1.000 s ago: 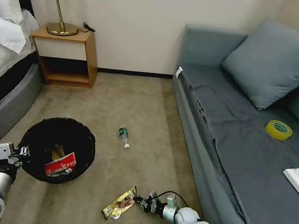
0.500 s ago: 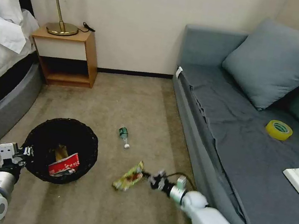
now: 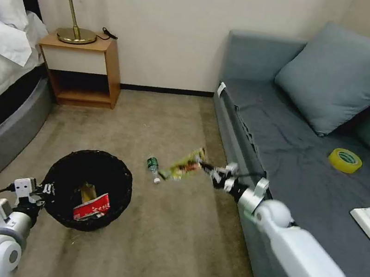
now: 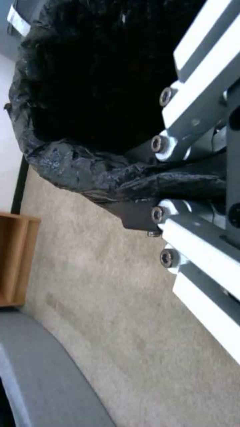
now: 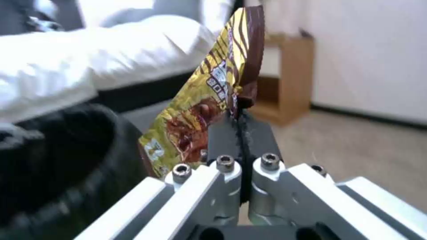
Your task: Pick up the trash bin, then pick up the garbage on the floor and place it into the trash bin.
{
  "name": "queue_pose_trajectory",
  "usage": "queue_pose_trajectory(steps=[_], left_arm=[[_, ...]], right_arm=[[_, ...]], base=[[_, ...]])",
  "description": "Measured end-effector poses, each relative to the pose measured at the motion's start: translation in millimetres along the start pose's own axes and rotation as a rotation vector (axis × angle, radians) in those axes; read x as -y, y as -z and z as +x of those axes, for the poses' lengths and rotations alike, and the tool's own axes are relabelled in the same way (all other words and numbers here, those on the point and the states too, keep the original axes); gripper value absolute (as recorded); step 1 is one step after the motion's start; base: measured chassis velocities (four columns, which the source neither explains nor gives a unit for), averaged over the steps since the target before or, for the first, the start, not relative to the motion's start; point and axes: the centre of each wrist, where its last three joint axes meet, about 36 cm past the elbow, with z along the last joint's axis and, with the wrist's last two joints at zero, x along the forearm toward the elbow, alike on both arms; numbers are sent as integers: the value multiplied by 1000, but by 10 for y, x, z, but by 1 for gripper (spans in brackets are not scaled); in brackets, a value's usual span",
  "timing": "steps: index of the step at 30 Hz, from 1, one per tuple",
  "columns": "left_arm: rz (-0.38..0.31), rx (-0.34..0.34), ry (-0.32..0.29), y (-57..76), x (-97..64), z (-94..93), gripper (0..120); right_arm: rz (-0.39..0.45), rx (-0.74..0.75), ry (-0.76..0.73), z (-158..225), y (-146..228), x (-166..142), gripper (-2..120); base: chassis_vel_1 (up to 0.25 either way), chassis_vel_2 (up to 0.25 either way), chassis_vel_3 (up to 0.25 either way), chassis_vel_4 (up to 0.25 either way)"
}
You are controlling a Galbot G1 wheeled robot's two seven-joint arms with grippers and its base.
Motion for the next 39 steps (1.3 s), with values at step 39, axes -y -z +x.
queue_pose_trajectory(steps=[39], left_arm=[[69,62,-92,296,358,340,5]], right_arm=[[364,-144,461,-1095,74,-1383,22]], base=[[0,0,0,0]])
